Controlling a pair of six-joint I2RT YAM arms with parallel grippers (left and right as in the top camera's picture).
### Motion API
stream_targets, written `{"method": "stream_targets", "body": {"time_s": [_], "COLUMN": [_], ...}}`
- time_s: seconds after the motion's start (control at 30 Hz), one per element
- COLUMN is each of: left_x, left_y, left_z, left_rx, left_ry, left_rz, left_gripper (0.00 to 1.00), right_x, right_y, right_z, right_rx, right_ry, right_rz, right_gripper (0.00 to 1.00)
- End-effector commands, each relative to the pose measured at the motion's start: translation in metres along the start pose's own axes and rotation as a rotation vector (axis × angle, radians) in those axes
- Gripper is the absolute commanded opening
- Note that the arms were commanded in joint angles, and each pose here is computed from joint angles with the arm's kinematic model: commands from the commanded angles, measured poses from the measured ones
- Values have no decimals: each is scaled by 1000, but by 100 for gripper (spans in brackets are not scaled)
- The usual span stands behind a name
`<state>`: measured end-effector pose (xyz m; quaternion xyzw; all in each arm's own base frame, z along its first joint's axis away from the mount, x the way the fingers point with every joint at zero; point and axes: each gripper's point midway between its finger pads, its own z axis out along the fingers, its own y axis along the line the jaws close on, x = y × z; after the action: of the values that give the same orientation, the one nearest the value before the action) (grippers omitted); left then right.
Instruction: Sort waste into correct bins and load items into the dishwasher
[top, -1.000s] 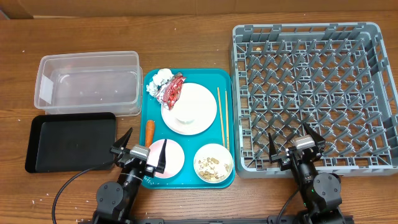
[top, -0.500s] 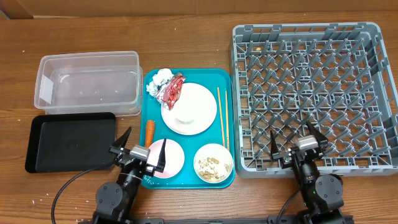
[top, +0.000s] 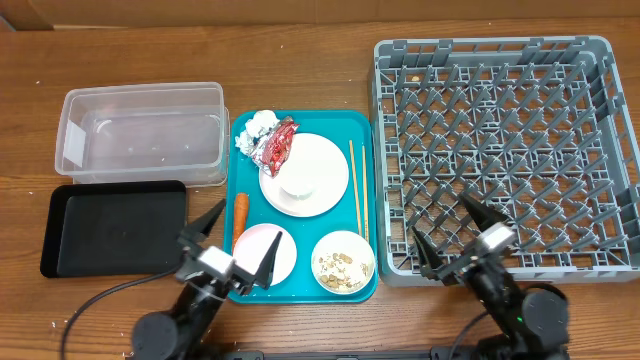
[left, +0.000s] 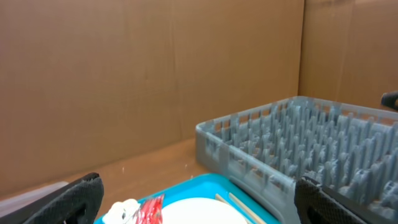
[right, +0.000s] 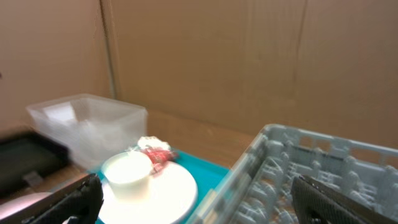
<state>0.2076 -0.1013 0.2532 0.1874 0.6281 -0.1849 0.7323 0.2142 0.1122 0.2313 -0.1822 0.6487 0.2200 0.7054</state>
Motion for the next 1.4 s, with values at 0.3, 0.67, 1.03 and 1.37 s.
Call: {"method": "stream_targets", "body": {"time_s": [0.3, 0.67, 1.03, 1.37], "left_x": [-117, -34, 108, 185], "left_y": [-8, -5, 29, 20], "left_z": [35, 80, 90, 118], "left_rx": [88, 131, -115, -134], "left_ry": [349, 793, 1254, 1362], "left_rz": [-252, -424, -541, -578], "left_gripper": [100, 100, 88, 75], "right_x": [-99, -66, -47, -37], "right_y": [4, -3, -6, -7], "right_z": [18, 48, 53, 55], "right_rx": [25, 45, 56, 61], "right_ry": [325, 660, 731, 768], "right_rz": [276, 396, 419, 432], "right_gripper": [100, 100, 100, 100]}}
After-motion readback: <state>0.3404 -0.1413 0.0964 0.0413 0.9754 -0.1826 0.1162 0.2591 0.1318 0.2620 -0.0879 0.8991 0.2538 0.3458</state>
